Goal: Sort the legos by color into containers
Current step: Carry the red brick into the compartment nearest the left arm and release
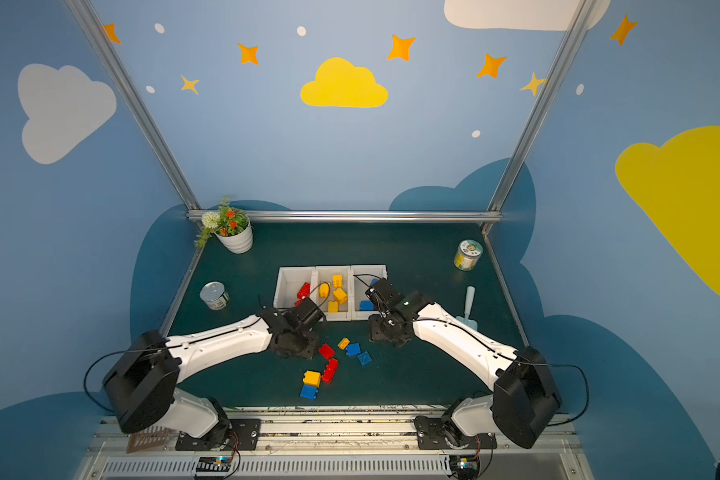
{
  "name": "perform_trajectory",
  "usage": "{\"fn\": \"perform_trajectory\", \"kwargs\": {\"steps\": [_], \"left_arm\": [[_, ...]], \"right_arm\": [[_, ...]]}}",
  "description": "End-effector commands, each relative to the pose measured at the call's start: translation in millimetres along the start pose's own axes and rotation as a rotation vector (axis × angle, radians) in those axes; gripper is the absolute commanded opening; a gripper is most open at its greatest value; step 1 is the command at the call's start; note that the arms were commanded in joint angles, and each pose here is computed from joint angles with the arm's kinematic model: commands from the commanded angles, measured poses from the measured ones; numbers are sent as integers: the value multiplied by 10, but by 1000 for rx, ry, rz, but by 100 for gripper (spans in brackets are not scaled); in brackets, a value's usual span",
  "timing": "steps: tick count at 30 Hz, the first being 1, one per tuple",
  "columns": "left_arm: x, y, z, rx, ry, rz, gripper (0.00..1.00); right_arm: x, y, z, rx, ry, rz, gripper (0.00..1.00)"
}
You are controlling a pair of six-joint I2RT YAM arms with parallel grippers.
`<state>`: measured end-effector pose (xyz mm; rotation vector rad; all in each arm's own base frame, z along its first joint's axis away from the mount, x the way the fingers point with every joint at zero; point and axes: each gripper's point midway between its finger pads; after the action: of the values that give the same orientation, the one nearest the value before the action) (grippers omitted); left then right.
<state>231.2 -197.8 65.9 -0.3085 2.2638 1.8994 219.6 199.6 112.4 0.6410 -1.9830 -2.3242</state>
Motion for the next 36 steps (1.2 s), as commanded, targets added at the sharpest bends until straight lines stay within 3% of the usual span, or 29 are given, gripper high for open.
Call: {"fn": "perform_trajectory", "kwargs": {"steps": [1, 6, 16, 27, 36], "left_arm": [[-419, 317, 125, 56, 91, -123, 29], [-877, 441, 402, 77, 155, -237, 30], [-1433, 115, 535, 23, 121, -140, 34], [-1548, -16, 510, 38, 127, -101, 50], [-1494, 331, 538, 68, 170, -186, 58]], "right_arm": [[-14, 85, -36, 8, 2, -11, 65], [-17, 72, -12, -4, 0, -7, 64], [20, 80, -29, 2, -4, 6, 63], [13, 123, -37, 7, -14, 5, 66], [58, -6, 282, -40, 29, 40, 67]]}}
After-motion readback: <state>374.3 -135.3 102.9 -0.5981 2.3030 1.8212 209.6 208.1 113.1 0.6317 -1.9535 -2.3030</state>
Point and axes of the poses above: each gripper's point midway between its finger pads, its own y axis back along the fingers, its own z axis along the line the jaws close on, x = y × z, and after that the axes turned 12 degrees about y, right-handed
